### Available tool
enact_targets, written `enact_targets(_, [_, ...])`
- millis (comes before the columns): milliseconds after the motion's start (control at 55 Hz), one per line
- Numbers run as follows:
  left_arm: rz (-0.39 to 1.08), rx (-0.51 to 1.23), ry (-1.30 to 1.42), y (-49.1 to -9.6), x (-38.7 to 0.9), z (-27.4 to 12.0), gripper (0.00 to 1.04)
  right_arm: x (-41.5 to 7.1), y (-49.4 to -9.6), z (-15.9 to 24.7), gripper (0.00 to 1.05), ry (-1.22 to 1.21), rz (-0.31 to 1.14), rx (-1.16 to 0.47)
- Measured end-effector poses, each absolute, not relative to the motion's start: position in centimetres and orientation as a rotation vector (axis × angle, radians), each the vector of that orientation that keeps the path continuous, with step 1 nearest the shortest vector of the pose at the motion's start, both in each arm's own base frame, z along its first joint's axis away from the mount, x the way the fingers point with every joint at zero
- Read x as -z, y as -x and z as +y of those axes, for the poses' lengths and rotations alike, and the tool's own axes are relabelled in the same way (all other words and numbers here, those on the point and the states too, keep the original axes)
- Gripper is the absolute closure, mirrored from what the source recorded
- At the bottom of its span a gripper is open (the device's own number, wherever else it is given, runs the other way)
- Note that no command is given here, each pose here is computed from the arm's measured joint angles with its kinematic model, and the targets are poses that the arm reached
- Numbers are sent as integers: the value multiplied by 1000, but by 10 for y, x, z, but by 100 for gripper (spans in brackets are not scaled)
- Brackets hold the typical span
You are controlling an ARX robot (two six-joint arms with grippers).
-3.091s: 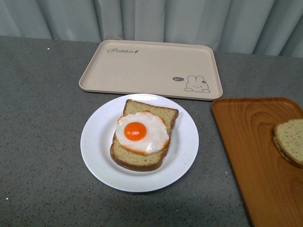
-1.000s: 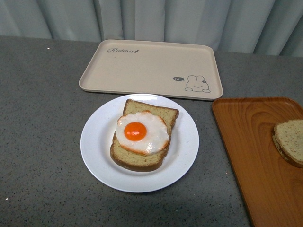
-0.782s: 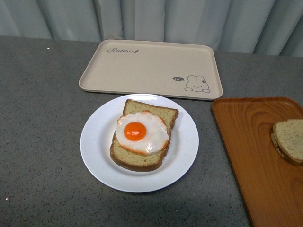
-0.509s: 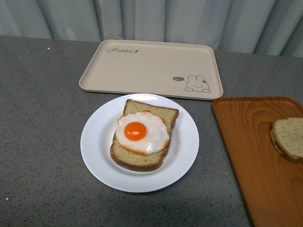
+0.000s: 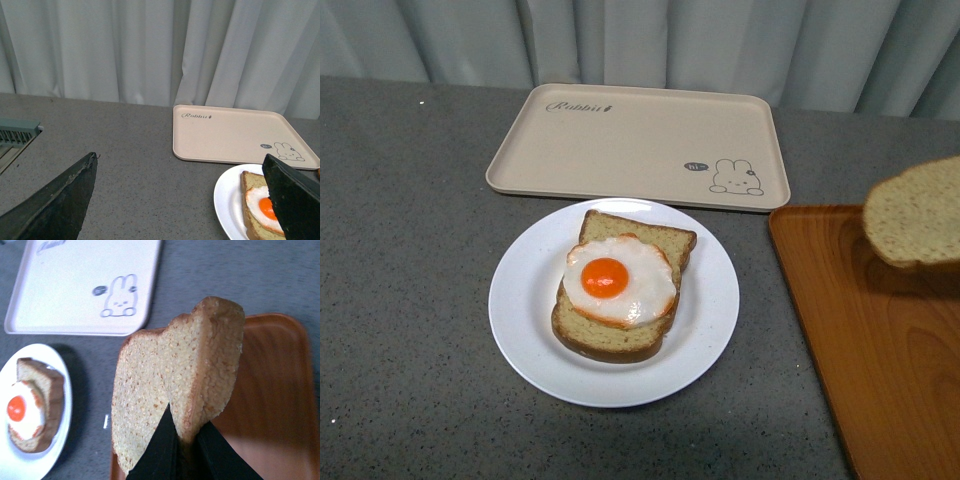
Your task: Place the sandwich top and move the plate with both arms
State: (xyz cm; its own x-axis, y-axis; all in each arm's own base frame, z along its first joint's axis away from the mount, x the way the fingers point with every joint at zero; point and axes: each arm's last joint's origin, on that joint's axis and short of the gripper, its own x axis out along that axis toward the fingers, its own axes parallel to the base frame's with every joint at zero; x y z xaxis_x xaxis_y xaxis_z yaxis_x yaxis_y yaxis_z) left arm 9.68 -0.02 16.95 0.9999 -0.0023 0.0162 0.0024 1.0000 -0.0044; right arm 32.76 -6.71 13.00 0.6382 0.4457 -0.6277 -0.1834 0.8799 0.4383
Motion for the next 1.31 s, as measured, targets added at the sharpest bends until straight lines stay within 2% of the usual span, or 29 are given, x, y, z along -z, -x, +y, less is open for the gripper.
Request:
enact_targets(73, [-16,2,4,-97,-169,0,6,-137,-321,-41,101,-331,803,-432])
enact_targets(236, [-16,2,4,-97,-169,0,6,-155,-310,47,101,-258,774,-652])
enact_targets(400, [-16,3,4,-97,-169,0,6,-153,-317,106,101,-235,795,-733])
enact_targets(745, [-16,2,4,-97,-169,0,6,-117,-333,155,101,-154,886,-707])
enact_targets(1036, [-16,2,4,-97,-169,0,6,-95,-335,158,101,-114,944,-641])
enact_targets(1200, [-16,2,4,-97,-169,0,6,-90,-335,158,64,-97,961,-611])
enact_targets(1309, [-16,3,4,-97,-169,0,6,-89,-336,156,48,-92,958,-596])
